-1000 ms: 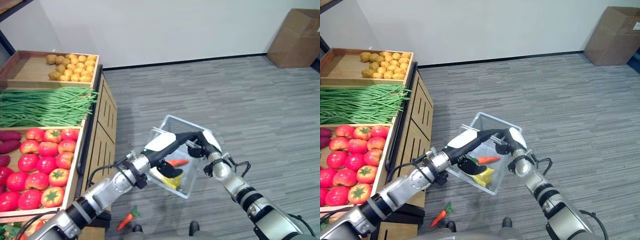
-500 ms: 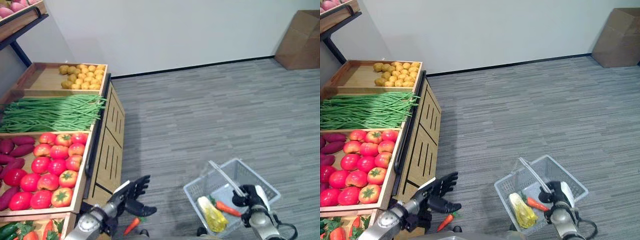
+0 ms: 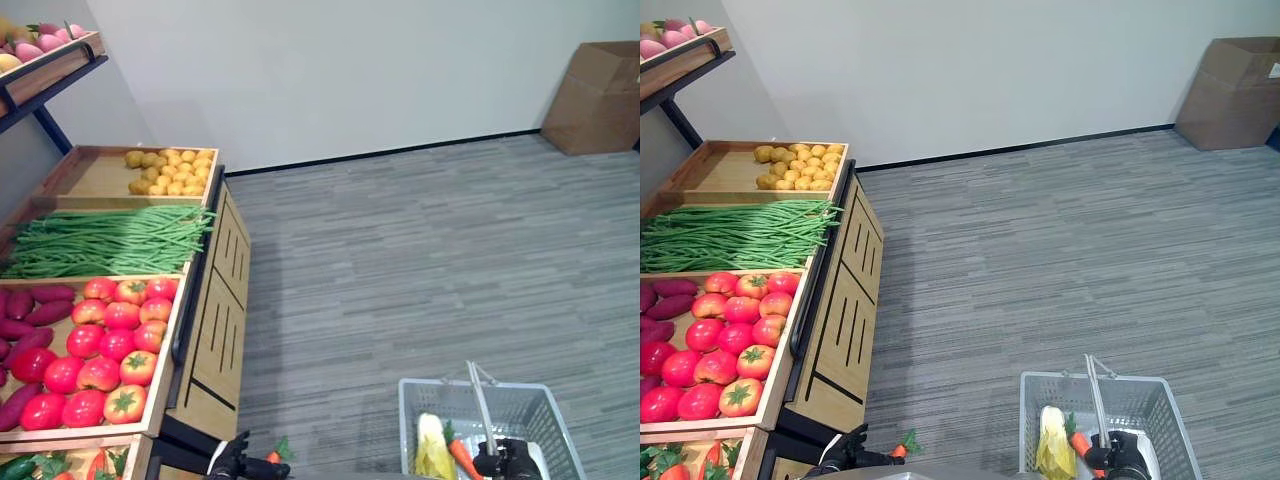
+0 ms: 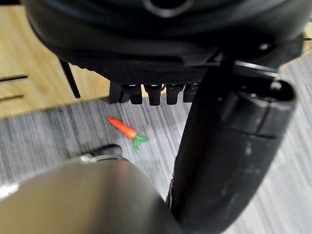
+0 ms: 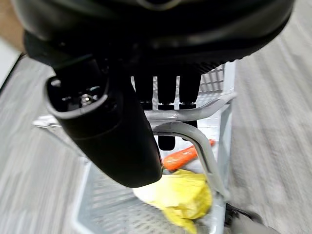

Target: Get the vegetables into the basket

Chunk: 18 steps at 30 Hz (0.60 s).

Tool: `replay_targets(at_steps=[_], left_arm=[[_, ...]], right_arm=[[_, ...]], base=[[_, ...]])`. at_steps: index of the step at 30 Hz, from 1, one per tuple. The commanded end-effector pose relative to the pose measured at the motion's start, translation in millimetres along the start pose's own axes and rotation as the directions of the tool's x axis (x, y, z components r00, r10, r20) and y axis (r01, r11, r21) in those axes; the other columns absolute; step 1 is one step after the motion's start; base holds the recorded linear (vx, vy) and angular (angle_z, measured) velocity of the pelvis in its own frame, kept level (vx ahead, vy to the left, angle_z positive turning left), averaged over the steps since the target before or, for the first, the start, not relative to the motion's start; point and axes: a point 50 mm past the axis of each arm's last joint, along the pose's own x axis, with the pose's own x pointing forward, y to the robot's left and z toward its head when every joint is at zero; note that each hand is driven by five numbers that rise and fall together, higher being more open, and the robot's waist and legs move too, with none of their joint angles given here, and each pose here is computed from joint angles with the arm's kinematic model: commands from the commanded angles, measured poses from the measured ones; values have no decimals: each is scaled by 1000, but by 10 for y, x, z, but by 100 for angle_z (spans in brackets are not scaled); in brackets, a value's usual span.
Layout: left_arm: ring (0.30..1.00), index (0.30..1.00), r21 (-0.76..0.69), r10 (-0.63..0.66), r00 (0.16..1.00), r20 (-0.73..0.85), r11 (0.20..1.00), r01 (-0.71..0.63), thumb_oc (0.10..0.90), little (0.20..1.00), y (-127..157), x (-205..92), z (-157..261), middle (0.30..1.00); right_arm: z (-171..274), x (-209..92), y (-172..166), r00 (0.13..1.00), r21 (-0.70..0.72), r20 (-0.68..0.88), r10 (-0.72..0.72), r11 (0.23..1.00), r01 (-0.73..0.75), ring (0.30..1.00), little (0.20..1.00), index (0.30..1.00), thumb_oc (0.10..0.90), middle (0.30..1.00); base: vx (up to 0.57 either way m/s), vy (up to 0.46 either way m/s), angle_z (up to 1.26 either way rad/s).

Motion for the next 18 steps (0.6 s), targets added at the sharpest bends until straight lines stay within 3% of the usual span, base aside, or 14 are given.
replay_targets(at_steps=[1, 3, 4, 5, 18], left_arm=[[1000, 1000, 146, 89, 991, -96, 986, -75, 900, 1000, 176, -29, -245, 1000], [1000, 1000, 144, 95, 987, -129, 987, -76, 900, 1000, 182, -50, -335, 1000], [1000, 1000, 131, 96, 986, -137, 988, -78, 900, 1000, 178, -55, -355, 1000], [1000, 1000, 112, 96, 984, -148, 991, -80, 900, 1000, 165, -64, -381, 1000], [1000, 1000, -158, 90, 971, -222, 979, -127, 900, 1000, 89, -98, -493, 1000]], right_arm=[[251, 55, -23, 997, 124, 53, -53, 991, 46, 300, 300, 300, 400, 300], [129, 21, 48, 1000, 101, 19, -16, 995, 14, 300, 300, 300, 400, 300], [82, 12, 59, 1000, 92, 3, -4, 996, 4, 528, 528, 528, 563, 528], [41, -2, 83, 1000, 88, -7, 11, 996, -10, 1000, 1000, 1000, 900, 1000], [-277, -167, 369, 982, 53, -101, 160, 986, -155, 1000, 1000, 1000, 900, 1000]], base=[[1, -9, -3], [-5, -21, -5], [0, -26, -4], [0, 0, 0], [2, -3, 1]])
